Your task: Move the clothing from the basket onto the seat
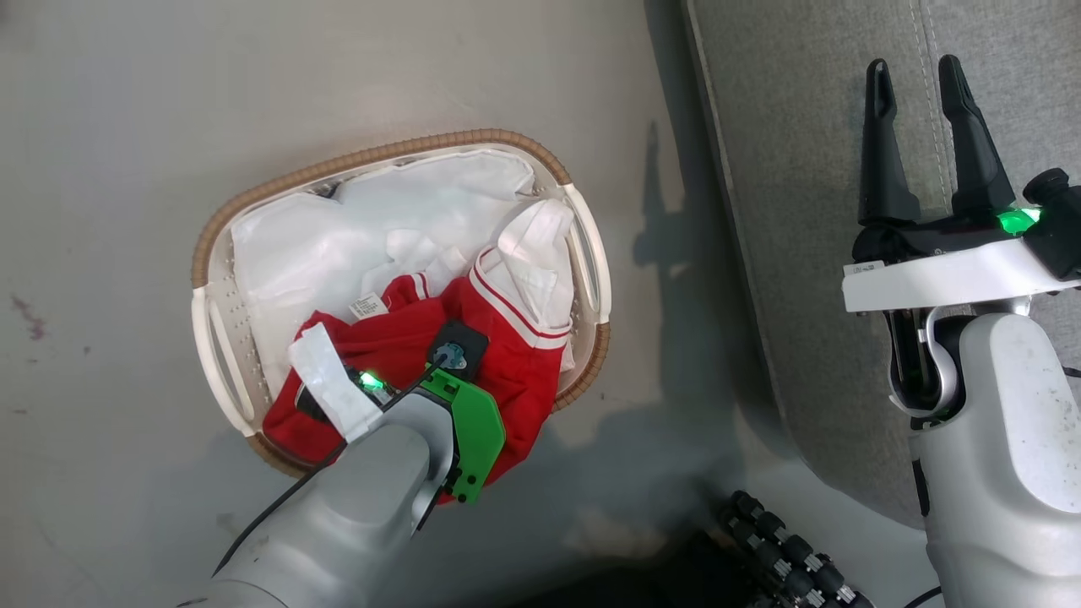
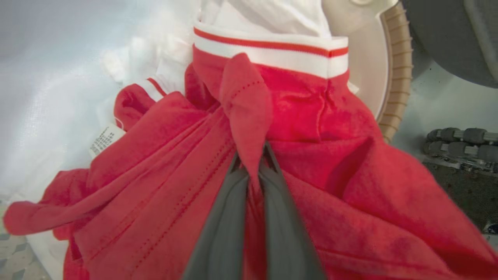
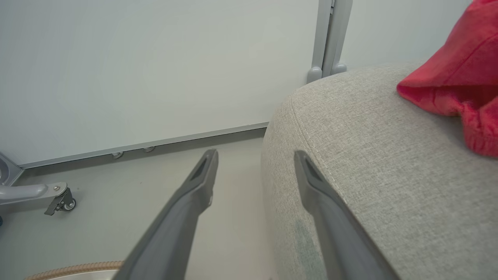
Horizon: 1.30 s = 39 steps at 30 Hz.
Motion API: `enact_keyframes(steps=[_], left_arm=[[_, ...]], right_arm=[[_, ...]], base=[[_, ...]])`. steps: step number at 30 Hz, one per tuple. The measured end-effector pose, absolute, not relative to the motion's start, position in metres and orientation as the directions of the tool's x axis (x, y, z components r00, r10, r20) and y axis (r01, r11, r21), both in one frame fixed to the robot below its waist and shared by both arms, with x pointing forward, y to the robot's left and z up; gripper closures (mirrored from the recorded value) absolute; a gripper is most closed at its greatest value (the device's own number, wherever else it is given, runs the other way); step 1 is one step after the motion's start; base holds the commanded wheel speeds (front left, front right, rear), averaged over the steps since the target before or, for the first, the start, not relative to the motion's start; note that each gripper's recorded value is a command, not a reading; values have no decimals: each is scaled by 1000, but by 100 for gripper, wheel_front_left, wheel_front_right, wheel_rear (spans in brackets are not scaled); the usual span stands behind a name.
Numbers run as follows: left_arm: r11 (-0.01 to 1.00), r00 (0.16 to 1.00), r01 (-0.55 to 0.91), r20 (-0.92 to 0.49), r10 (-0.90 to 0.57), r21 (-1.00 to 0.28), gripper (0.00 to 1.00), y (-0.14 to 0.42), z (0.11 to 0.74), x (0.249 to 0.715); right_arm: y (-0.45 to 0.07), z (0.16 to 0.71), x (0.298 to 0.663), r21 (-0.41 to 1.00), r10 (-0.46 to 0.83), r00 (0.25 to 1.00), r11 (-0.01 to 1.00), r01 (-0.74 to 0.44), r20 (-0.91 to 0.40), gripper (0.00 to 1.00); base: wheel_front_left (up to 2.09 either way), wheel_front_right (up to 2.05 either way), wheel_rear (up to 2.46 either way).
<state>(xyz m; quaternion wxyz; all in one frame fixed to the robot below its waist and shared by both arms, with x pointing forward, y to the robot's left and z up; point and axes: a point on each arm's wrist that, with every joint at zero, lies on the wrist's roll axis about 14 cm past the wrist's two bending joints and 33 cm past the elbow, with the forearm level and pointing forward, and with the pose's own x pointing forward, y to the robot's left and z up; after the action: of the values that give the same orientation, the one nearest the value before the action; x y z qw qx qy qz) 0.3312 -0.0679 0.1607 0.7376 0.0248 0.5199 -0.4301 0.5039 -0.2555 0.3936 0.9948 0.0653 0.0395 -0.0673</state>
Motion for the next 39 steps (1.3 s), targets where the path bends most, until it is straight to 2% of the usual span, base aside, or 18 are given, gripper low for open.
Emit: enact_keyframes(steps=[10, 23, 30, 39], left_arm=[[673, 279, 636, -701, -656, -377, 100, -65, 209, 371], [714, 528, 654, -525, -668, -250, 100, -53, 311, 419], [681, 609, 729, -387, -693, -71, 100, -48, 391, 447], [651, 685, 727, -165, -710, 218, 100, -34, 522, 483]], right_arm=[[-250, 418, 495, 100, -118, 991, 987, 123, -56, 0], [-236, 453, 452, 93, -96, 995, 991, 98, -28, 0], [-219, 479, 430, 106, -54, 998, 993, 51, 20, 0], [-188, 520, 414, 104, 35, 992, 993, -48, 119, 0]], base=[[0, 0, 0], [0, 0, 0], [0, 0, 0], [0, 0, 0]])
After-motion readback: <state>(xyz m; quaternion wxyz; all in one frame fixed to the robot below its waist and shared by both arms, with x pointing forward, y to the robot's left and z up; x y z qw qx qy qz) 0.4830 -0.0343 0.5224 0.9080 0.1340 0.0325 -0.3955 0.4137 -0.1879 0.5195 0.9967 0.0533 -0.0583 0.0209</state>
